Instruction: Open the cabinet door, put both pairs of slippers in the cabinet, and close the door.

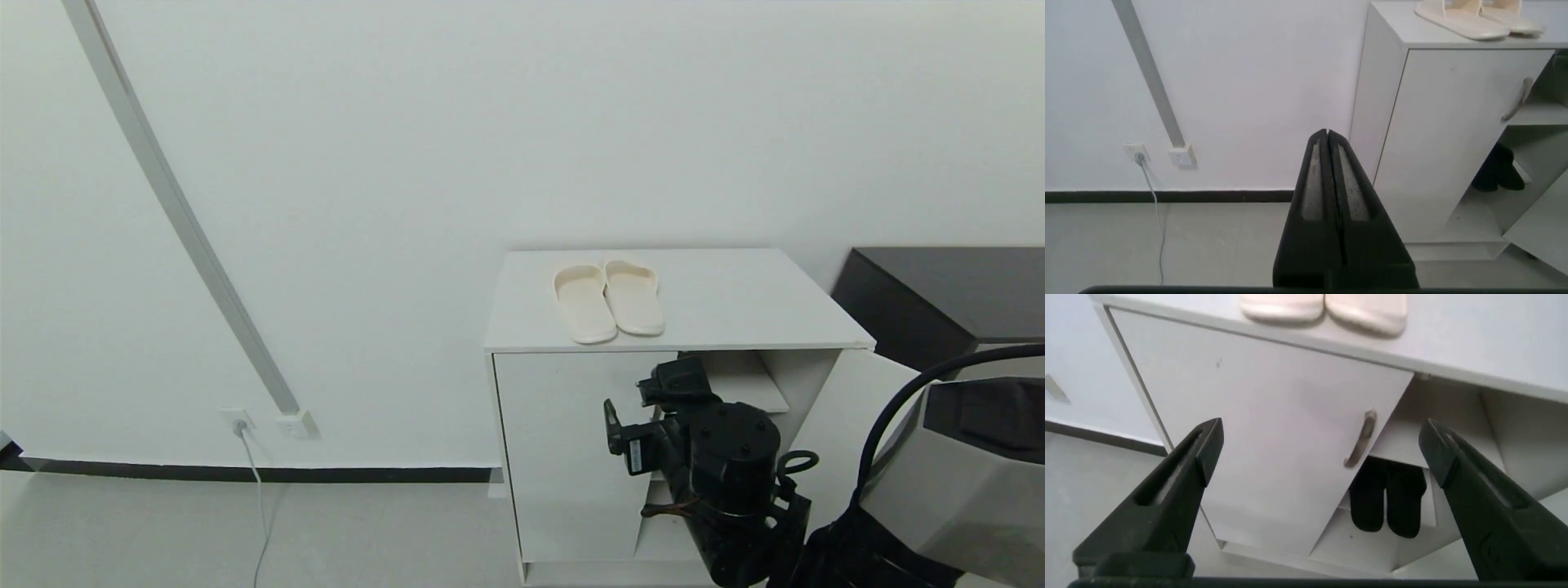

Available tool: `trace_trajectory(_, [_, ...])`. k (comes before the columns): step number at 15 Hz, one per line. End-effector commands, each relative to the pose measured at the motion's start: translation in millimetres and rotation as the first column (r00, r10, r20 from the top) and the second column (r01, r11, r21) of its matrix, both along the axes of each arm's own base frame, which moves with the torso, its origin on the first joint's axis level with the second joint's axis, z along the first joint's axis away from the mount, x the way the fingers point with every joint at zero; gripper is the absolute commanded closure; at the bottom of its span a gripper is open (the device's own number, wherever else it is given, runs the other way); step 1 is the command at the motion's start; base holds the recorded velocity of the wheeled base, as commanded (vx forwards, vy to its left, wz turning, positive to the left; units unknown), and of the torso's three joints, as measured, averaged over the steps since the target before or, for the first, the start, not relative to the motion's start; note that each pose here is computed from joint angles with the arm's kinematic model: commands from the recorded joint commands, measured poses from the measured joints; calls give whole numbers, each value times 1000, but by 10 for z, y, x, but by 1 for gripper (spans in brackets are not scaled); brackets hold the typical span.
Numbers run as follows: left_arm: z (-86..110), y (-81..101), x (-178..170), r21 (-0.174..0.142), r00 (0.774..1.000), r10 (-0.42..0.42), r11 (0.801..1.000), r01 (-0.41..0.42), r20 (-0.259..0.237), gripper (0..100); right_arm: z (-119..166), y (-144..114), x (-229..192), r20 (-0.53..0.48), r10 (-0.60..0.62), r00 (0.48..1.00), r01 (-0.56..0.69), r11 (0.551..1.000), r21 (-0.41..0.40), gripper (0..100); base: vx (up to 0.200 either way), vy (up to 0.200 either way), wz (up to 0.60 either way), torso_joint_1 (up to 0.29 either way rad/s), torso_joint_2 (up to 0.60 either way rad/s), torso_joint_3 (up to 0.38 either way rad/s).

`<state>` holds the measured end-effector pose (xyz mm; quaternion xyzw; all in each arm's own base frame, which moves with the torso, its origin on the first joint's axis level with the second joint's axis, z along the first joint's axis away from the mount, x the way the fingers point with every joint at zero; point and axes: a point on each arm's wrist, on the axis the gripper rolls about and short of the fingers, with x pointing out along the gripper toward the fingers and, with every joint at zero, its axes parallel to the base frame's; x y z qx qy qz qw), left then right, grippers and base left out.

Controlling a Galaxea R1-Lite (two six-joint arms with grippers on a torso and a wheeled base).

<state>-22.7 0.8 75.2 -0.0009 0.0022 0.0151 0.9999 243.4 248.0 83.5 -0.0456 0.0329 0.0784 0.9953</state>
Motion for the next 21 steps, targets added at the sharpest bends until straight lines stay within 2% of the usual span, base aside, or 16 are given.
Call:
trace_trajectory(1, [0,0,0,0,1000,2,1000,-2,0,100,13,-7,-1,3,-1,1000,1,1000,3,0,0,0,0,198,-427,-242])
trace_trajectory(6, [0,0,0,0,1000,0,1000,0,0,100,-10,-89,30,1,-21,1000,21,1000,1,0,0,0,0,164,-362,-193])
trace_trajectory(10, [0,0,0,3,1000,-1,1000,1,0,100,55,-29,133,1,-3,1000,3,1000,6,0,0,0,0,12,-18,-10])
trace_trajectory(13, [0,0,0,3,1000,0,1000,0,0,100,380,77,274,-88,-18,996,21,999,35,0,0,0,0,0,0,0])
trace_trajectory(16, [0,0,0,2,1000,0,1000,0,0,100,656,114,310,-185,-33,982,53,993,102,0,0,0,0,0,0,0])
trace_trajectory(18, [0,0,0,0,1000,-1,1000,1,0,100,863,132,303,-175,-27,984,51,989,136,0,0,0,0,0,0,0])
trace_trajectory(21, [0,-1,0,2,1000,-4,1000,4,0,100,854,134,304,-180,-27,983,50,990,129,0,0,0,0,0,0,0])
